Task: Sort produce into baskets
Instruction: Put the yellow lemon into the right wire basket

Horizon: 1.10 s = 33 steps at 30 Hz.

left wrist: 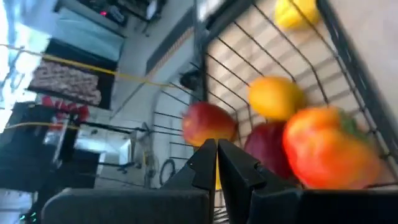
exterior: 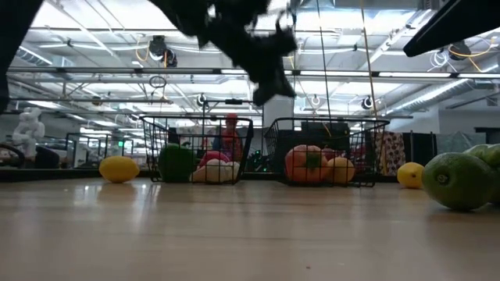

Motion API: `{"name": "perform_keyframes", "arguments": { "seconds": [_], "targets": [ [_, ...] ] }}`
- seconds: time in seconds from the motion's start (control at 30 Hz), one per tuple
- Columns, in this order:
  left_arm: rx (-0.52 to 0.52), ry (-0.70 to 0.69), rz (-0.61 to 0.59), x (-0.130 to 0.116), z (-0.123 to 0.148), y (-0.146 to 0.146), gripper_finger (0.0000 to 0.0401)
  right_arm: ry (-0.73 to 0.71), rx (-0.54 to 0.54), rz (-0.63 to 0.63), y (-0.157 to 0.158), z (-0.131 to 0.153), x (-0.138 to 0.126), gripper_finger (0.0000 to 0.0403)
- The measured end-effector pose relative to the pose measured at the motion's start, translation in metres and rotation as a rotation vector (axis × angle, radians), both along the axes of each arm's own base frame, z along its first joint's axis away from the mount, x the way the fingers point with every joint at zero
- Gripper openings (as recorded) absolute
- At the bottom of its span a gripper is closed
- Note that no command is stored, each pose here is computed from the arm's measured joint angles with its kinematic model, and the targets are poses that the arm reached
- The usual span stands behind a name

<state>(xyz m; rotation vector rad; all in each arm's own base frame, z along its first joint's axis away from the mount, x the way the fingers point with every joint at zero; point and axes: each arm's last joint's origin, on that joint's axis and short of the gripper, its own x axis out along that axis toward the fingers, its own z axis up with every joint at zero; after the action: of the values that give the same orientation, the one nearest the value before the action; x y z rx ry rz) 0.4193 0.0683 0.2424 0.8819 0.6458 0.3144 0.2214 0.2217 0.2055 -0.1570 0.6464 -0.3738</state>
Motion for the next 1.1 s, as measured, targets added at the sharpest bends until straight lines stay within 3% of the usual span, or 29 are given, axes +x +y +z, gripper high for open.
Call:
{"name": "perform_keyframes", "arguments": {
  "seconds": [0.17, 0.27, 0.47, 0.57, 0.77, 1.0, 1.1],
  "targets": [
    [-0.027, -0.089, -0.038, -0.016, 0.041, -0.032, 0.0025, 0.016, -0.009, -0.049, -0.007, -0.002, -0.001, 0.0178],
    [-0.097, -0.062, 0.011, -0.039, 0.060, -0.050, 0.0025, 0.016, 0.004, -0.076, -0.009, -0.002, -0.001, 0.0178],
    [-0.430, 0.065, 0.240, -0.106, 0.075, -0.071, 0.0024, 0.016, 0.010, -0.097, -0.011, -0.005, -0.004, 0.0178],
    [-0.543, 0.098, 0.358, -0.136, 0.066, -0.080, 0.0016, 0.009, 0.008, -0.099, -0.013, -0.008, -0.004, 0.0178],
    [-0.624, 0.085, 0.491, -0.181, 0.029, -0.097, 0.0004, -0.008, -0.018, -0.081, -0.015, -0.018, -0.004, 0.0178],
    [-0.760, 0.051, 0.696, -0.220, -0.011, -0.105, 0.0025, -0.036, -0.097, -0.026, -0.012, -0.016, 0.001, 0.0178],
    [-0.763, 0.079, 0.737, -0.231, -0.025, -0.108, 0.0028, -0.054, -0.152, -0.013, -0.012, -0.015, 0.003, 0.0178]
  ]
}}
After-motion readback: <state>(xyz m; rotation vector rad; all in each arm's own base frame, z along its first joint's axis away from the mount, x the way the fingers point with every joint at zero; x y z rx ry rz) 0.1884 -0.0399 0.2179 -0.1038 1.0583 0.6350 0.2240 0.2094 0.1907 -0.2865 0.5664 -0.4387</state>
